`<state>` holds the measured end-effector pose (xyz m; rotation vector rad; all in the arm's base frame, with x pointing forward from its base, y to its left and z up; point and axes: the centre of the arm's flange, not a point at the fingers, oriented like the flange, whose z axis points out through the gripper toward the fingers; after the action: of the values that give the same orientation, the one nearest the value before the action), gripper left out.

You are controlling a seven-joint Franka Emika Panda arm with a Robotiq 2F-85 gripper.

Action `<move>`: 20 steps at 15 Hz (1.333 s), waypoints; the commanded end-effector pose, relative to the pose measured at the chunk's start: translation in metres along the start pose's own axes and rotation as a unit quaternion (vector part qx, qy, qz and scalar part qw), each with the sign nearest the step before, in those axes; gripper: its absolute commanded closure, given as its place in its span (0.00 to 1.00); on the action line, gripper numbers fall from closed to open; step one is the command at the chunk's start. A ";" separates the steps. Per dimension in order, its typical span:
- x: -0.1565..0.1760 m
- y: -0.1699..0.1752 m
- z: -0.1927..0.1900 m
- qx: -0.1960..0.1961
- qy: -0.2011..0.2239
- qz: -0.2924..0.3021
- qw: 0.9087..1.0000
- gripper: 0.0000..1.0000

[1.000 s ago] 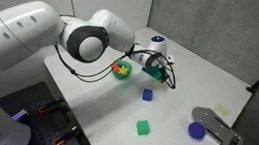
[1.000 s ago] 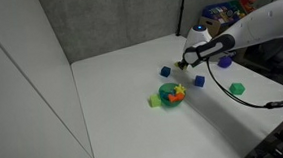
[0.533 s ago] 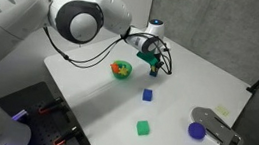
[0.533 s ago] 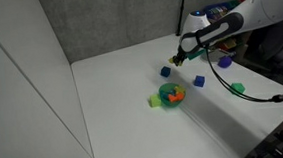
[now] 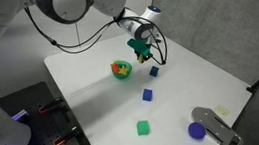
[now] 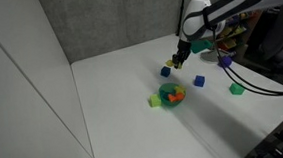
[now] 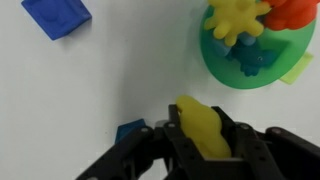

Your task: Pick up the yellow toy from the right side of the table and put it in the green bowl

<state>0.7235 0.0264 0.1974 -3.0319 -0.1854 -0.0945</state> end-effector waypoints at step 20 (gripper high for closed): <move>-0.079 -0.052 0.036 0.122 -0.100 -0.129 0.979 0.88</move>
<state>0.6470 0.0792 0.1617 -2.7957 -0.5429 0.1738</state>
